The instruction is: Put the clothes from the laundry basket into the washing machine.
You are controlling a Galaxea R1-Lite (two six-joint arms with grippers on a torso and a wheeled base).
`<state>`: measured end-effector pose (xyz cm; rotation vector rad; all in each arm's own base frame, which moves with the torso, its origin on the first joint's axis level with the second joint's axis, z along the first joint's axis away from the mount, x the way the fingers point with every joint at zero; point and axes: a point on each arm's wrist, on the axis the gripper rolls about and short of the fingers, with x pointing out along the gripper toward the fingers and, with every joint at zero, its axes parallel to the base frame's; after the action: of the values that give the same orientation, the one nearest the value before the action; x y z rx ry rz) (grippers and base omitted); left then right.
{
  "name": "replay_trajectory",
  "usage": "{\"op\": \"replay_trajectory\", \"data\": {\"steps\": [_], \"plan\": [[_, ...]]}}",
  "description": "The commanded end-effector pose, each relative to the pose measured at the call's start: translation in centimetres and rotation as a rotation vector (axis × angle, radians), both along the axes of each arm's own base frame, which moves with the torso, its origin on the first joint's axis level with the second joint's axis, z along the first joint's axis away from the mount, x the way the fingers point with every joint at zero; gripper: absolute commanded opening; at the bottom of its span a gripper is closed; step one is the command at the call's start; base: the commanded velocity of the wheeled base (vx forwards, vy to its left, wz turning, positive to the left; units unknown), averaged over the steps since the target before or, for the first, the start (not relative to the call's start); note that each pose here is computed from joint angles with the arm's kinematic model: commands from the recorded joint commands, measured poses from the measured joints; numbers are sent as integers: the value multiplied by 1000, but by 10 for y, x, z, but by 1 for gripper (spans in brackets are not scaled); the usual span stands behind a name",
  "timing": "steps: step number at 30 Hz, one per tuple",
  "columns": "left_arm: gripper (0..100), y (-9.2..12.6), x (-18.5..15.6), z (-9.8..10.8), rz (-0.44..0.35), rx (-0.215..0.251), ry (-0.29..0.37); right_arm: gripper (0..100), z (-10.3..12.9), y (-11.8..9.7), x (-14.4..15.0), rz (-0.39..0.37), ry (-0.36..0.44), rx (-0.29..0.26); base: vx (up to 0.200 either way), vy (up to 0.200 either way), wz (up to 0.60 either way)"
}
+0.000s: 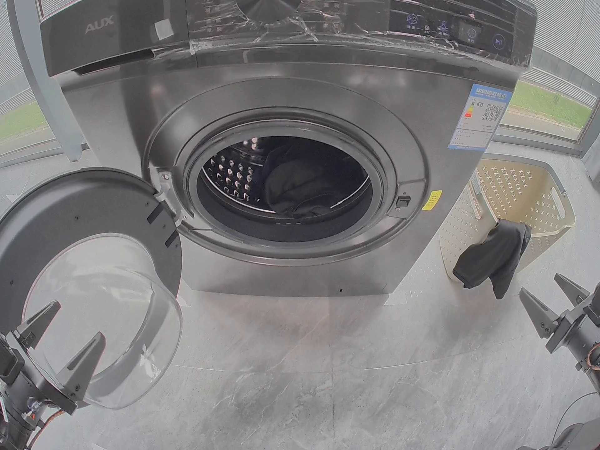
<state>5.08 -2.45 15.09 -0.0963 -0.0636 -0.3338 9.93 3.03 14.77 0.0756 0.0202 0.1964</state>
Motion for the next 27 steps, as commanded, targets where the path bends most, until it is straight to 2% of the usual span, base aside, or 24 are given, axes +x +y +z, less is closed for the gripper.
{"op": "replay_trajectory", "data": {"steps": [1, 5, 7, 11, 14, 16, 19, 21, 23, 25, 27], "plan": [[100, 15, -21, -9, 60, -7, -51, 100, -1, -17, -32, -82, -54, 3, -200, 0, 0], [100, 20, -31, -17, 90, 11, -48, 100, -11, -24, -55, -120, -39, -20, -200, 0, 0], [100, 23, -40, -24, 113, 17, -39, 100, -19, -29, -70, -165, -25, -38, -200, 0, 0], [100, 27, -52, -39, 146, 27, -10, 100, -29, -32, -88, -217, -31, -38, -150, 0, 0], [100, 29, -63, -53, 157, 28, 2, 100, -41, -33, -100, -237, -36, -39, 0, 0, 0], [100, 28, -66, -63, 164, 49, 46, 100, -52, -33, -108, -234, -21, -41, 0, 0, 0], [100, 29, -66, -65, 182, 52, 77, 100, -64, -33, -115, -224, 12, -50, -200, 0, 0], [100, 29, -66, -66, 232, 53, 97, 100, -64, -31, -123, -213, -8, -48, -200, 0, 0], [100, 28, -66, -68, 318, 69, 113, 100, -65, -30, -123, -235, -11, -57, -100, 0, 0], [100, 28, -66, -68, 354, 70, 112, 100, -65, -31, -123, -256, -12, -78, 0, 0, 0], [100, 27, -67, -68, 381, 64, 103, 100, -65, -31, -124, -277, -9, -76, 0, 0, 0]]}}
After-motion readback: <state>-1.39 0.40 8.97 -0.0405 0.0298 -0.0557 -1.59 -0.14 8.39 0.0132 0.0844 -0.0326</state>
